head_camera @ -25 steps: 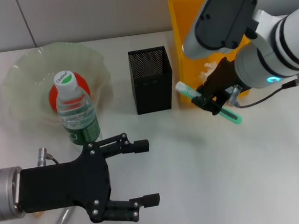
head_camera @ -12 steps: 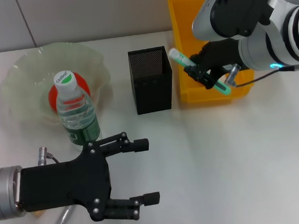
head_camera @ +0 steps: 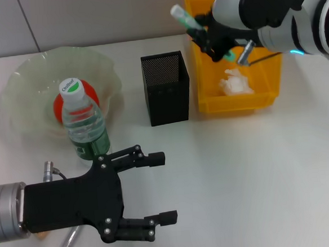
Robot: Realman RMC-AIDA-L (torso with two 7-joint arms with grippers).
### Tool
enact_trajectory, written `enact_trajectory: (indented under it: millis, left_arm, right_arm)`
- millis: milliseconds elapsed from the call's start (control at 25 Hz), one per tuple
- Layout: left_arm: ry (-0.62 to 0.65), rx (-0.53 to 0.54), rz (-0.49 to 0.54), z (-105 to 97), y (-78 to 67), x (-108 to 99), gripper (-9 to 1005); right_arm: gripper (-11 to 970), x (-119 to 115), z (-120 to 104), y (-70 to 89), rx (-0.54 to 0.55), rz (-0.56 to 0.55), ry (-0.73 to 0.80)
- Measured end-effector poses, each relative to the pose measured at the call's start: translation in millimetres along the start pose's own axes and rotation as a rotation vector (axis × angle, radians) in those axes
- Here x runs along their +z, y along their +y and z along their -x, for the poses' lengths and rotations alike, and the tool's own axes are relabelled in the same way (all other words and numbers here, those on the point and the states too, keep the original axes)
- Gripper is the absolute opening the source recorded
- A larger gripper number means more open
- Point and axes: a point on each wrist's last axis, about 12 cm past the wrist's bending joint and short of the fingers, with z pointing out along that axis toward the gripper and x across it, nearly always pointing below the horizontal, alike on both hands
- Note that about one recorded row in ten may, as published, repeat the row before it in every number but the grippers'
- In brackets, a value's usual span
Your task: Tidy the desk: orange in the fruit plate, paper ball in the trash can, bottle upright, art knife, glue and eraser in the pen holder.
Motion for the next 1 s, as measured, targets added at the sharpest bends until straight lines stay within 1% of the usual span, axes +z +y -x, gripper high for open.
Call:
enact_trajectory:
  millis: [80,120,360,480,520,720,1000]
  left_arm:
    - [0.000,0.001,0.000,0,0.3,0,864]
    - [0.000,0.001,-0.001,0,0.3,0,864]
    - [-0.001,0.000,-0.003,0,0.0,1,864]
    - [-0.001,0.000,-0.005,0,-0.3,2,864]
    - [0.000,-0.001,-0.005,0,-0.3,2,864]
    - [-0.001,0.001,-0.008,0,0.2,2,864]
    - [-0.003,0.002,-0.010,1,0.2,2,864]
  right_arm:
    - [183,0,1,0.7,-0.008,-0.012,-0.020]
    - [183,1,1,2.1,-0.016,-0.036,-0.057]
    - [184,7,-2,6.2,-0.010,-0.065,-0.104]
    - [184,10,-6,7.8,0.017,-0.081,-0.132]
    - [184,12,-10,8.7,0.047,-0.088,-0.153]
    - [184,16,-18,7.0,0.102,-0.118,-0.193]
    - [184,20,-23,10.6,0.115,-0.140,-0.219]
